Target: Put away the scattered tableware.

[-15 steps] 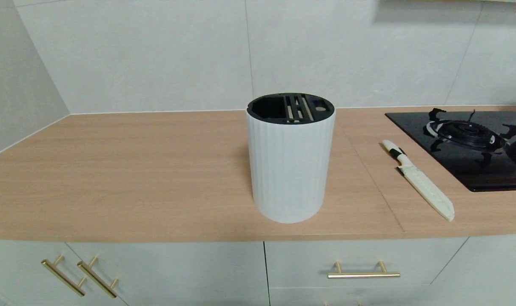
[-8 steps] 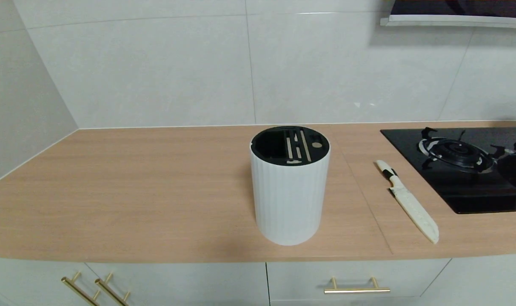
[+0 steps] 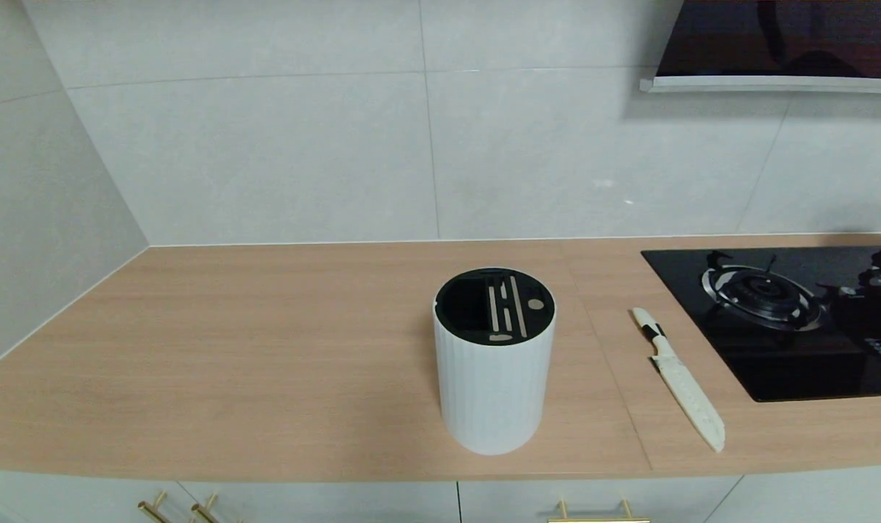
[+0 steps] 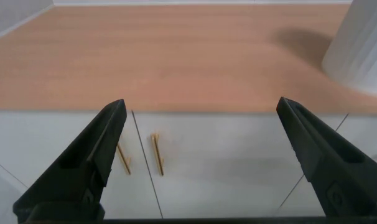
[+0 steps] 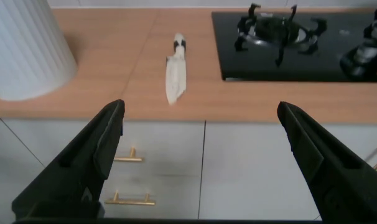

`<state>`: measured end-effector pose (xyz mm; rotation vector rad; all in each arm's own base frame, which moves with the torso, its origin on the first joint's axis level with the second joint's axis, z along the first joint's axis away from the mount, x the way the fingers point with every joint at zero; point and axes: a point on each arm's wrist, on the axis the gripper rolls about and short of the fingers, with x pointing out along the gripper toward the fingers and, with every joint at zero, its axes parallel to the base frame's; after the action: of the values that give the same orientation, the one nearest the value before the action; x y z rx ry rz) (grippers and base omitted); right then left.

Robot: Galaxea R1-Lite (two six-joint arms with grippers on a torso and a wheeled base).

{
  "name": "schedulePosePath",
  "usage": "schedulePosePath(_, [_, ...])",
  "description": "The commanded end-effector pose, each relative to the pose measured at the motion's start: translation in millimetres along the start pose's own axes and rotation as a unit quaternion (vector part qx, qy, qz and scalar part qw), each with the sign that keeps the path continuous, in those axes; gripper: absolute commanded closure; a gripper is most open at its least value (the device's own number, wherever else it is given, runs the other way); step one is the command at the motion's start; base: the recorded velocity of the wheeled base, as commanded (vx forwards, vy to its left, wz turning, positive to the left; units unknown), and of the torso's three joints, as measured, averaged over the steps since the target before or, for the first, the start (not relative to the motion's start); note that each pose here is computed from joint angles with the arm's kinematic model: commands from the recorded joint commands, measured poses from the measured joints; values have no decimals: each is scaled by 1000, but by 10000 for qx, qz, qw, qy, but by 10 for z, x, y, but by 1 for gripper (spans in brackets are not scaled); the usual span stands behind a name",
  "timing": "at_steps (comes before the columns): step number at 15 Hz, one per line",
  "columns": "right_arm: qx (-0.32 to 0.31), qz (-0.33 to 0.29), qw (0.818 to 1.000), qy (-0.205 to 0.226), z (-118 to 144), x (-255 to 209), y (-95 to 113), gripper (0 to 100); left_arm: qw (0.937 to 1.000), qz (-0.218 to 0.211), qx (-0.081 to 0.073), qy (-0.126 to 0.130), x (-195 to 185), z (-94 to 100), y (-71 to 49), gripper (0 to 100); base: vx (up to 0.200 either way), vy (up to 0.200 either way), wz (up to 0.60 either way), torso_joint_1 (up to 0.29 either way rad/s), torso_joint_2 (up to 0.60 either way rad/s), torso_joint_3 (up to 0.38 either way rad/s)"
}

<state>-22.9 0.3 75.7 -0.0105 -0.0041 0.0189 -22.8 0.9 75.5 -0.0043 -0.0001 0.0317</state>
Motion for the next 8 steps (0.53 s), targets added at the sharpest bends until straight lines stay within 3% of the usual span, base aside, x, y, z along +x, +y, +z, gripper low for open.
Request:
schedulePosePath(1, [-1,5,10000,5,1,1,0,0,10000,3,-2,0,0,0,0,0,0,0,0,286,-603,-320])
schedulePosePath(4, [-1,5,10000,5,1,1,0,0,10000,3,-2,0,0,0,0,0,0,0,0,248,-528,-279])
schedulePosePath(8, [14,-10,10000,5,1,1,-1,0,10000,3,-2,0,0,0,0,0,0,0,0,165,-343,-178])
